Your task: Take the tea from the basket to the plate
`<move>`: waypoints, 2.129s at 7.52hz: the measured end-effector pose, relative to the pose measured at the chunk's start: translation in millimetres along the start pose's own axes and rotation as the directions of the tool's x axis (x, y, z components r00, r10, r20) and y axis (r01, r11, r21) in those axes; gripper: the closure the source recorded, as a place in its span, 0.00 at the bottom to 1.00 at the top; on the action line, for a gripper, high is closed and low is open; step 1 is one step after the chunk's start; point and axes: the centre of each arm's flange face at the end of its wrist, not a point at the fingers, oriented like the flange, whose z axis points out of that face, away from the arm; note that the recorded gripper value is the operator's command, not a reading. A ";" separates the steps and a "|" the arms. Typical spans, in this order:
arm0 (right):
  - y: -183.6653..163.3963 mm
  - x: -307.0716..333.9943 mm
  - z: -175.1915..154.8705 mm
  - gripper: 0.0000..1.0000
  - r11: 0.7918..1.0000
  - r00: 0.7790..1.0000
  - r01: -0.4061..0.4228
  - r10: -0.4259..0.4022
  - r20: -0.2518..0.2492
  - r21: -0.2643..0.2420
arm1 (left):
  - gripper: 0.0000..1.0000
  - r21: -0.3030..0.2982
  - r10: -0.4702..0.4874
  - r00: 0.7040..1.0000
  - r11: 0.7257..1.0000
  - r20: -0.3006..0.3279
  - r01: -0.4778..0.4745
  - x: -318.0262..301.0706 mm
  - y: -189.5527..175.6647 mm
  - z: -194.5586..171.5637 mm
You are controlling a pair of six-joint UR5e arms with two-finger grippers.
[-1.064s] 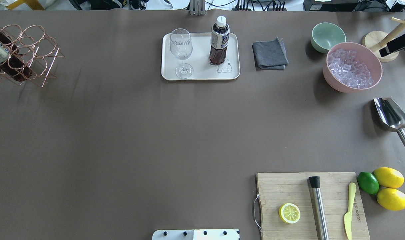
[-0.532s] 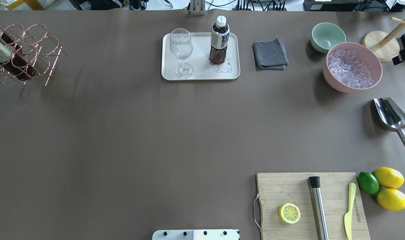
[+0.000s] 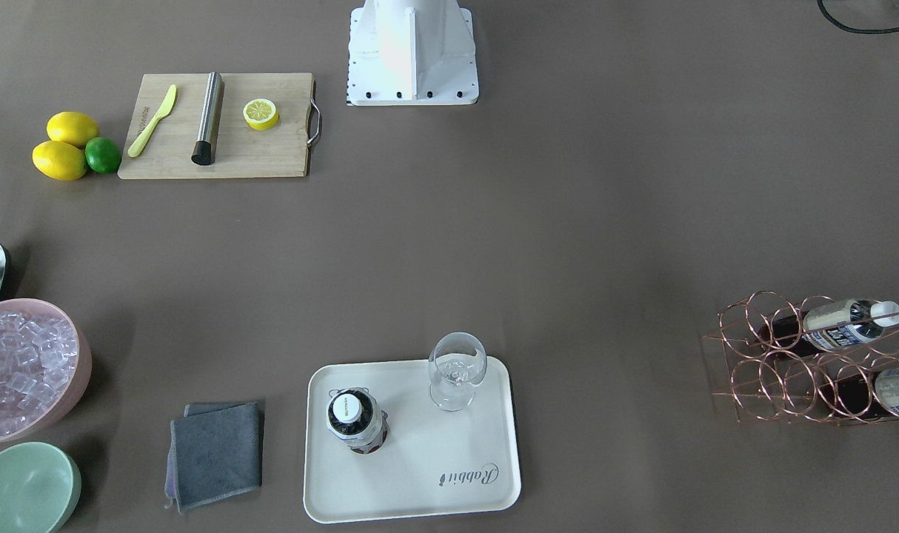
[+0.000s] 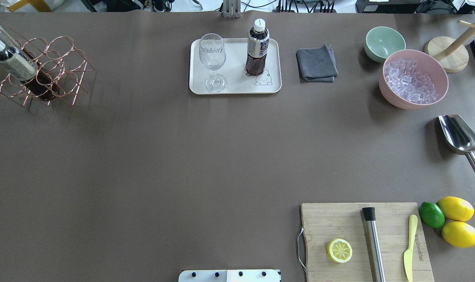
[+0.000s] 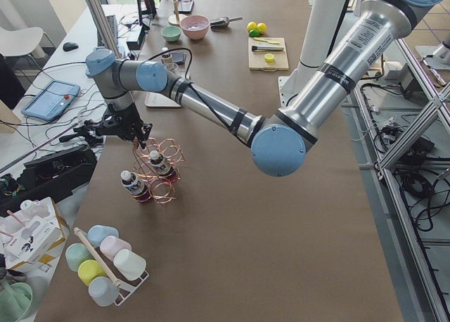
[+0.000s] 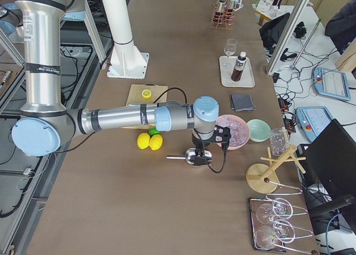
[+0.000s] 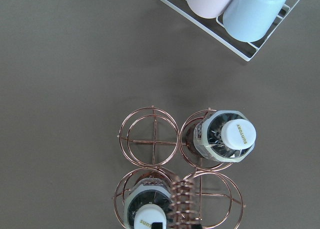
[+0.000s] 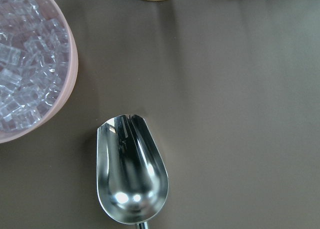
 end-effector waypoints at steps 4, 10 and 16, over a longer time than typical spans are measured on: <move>0.0 19.6 15.0 0.00 0.999 0.999 -0.036 0.036 -0.021 -0.022 | 0.02 0.028 0.008 1.000 1.000 -0.015 -0.008 -3.0 13.8 -2.6; -2.0 23.1 17.7 0.00 0.999 0.998 -0.046 0.045 -0.034 -0.023 | 0.02 0.020 0.104 0.991 0.995 -0.084 -0.103 -74.9 37.2 -31.2; -6.1 17.4 15.0 0.00 1.000 0.998 -0.030 0.029 -0.059 -0.009 | 0.02 -0.013 0.138 0.986 0.990 -0.097 -0.140 -189.8 35.9 -67.9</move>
